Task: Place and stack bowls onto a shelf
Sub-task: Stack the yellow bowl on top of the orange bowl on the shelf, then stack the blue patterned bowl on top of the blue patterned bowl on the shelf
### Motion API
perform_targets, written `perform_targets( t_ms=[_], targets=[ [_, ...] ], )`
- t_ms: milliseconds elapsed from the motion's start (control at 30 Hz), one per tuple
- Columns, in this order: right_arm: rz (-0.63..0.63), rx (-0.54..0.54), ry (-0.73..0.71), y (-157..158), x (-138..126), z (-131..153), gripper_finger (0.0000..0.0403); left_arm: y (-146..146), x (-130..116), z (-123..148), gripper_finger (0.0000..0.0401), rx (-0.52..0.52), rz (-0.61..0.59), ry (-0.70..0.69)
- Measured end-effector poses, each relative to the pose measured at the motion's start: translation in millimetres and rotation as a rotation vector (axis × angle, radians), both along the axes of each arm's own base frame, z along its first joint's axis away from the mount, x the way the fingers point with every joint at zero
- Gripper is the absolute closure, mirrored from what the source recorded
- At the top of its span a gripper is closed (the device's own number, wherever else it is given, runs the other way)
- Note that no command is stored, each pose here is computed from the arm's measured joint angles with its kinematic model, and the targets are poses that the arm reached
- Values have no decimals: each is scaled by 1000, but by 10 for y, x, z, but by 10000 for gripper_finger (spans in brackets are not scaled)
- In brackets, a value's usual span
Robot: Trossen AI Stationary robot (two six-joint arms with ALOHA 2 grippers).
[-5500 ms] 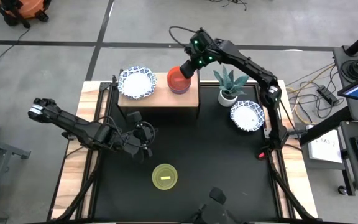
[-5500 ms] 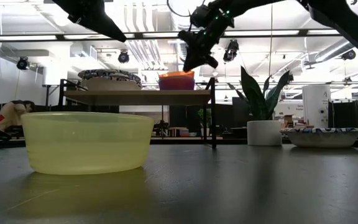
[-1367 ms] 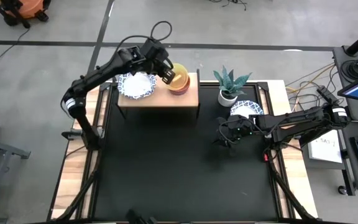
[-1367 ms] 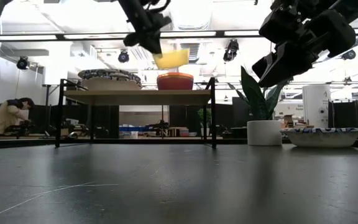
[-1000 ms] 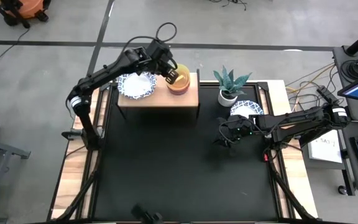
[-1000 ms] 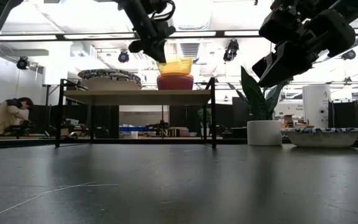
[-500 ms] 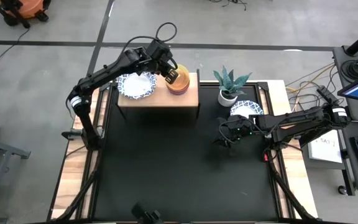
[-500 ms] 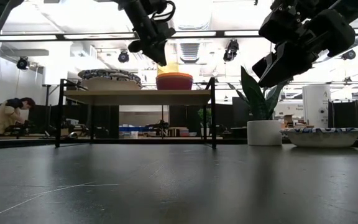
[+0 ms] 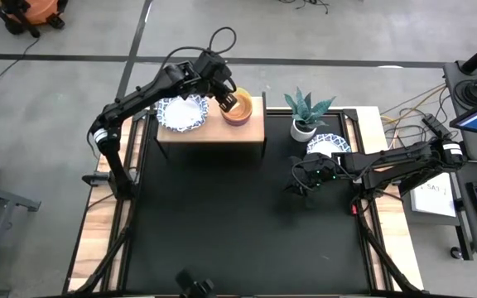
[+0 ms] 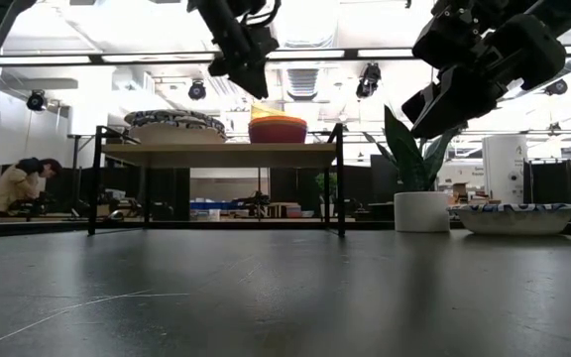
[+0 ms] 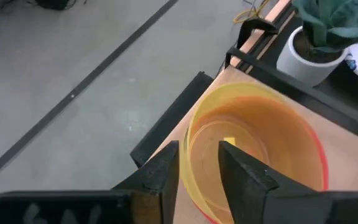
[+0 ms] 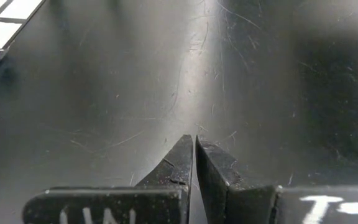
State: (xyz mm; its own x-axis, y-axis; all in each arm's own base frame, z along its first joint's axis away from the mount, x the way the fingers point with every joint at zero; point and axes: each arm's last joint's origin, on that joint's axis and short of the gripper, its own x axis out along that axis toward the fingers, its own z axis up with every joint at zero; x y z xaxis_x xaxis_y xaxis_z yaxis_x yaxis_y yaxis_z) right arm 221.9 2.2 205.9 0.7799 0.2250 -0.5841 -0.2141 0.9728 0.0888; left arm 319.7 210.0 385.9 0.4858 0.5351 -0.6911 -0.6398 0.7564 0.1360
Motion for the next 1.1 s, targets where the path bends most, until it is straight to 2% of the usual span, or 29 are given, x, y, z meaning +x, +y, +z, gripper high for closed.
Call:
perform_targets(
  t_ms=[233,333,600,767,933,1100],
  targets=[
    [0,0,-1,0,1,1,392,60,-43,-272,356,-9,77,111],
    [0,0,-1,0,1,1,392,64,-44,-350,364,-13,86,135],
    [-5,6,1,0,0,0,392,-11,-62,-265,365,-12,88,95],
    [-38,41,20,-1,-4,-6,392,-330,0,-123,365,-27,0,37],
    [-88,97,60,-3,-17,-24,392,-825,182,-83,365,1,-177,56],
    [-268,107,174,-40,-76,-93,392,-1295,350,-203,365,48,-354,96]
  ],
)
